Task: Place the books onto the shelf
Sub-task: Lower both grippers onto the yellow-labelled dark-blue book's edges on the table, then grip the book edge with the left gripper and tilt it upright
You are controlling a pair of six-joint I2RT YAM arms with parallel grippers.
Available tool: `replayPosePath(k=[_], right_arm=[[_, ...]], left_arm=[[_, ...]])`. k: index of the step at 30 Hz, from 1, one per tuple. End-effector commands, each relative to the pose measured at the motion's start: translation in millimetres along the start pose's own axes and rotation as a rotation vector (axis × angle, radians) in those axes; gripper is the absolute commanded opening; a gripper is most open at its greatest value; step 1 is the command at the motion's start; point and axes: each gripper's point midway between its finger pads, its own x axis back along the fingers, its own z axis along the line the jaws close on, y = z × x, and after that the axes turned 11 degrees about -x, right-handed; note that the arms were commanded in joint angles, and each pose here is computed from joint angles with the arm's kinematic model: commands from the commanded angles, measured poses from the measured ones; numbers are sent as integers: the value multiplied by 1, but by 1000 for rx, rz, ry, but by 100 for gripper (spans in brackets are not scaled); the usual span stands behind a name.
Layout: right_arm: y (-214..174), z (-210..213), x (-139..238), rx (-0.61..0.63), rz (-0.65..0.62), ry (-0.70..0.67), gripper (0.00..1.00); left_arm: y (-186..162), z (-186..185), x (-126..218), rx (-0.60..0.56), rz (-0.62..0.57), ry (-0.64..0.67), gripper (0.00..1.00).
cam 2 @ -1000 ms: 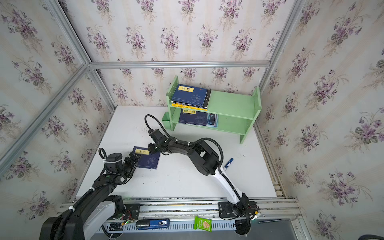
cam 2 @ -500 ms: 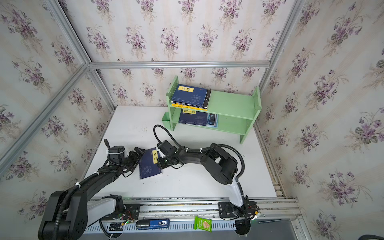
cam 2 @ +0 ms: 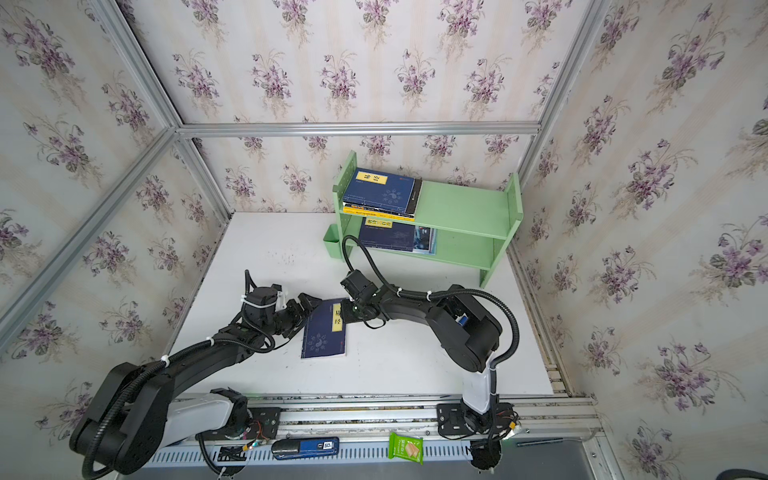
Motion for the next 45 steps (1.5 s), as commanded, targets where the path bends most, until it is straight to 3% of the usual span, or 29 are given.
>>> replayPosePath(k=[1,5,11,21,28,33,40,45], right_arm=[[1,-21,12,-75,-20,-81,45],[-7,-25,18,-87,-15,-66,44],[-19,0,5,-55,11,44,43],[-25,3,-7,-40,11,50,43],[-11,21,5,-67,-67,128,43],[-7,8,-3,-52,-51,9,39],[-35,-30,-32,-44,34,-182,29],[-50,-36,-45,-1,87,-226,25]], left_arm=[[8,4,5,-32,-33,56,99],[4,14,17,-118,2,149,99],[-6,33,26,-155,31,238,99],[-27,47,24,-174,118,269,99],[-31,46,19,-169,130,267,99],[-33,44,12,-160,140,253,99],[-36,38,8,-175,158,246,98],[-38,23,5,-185,175,180,98]])
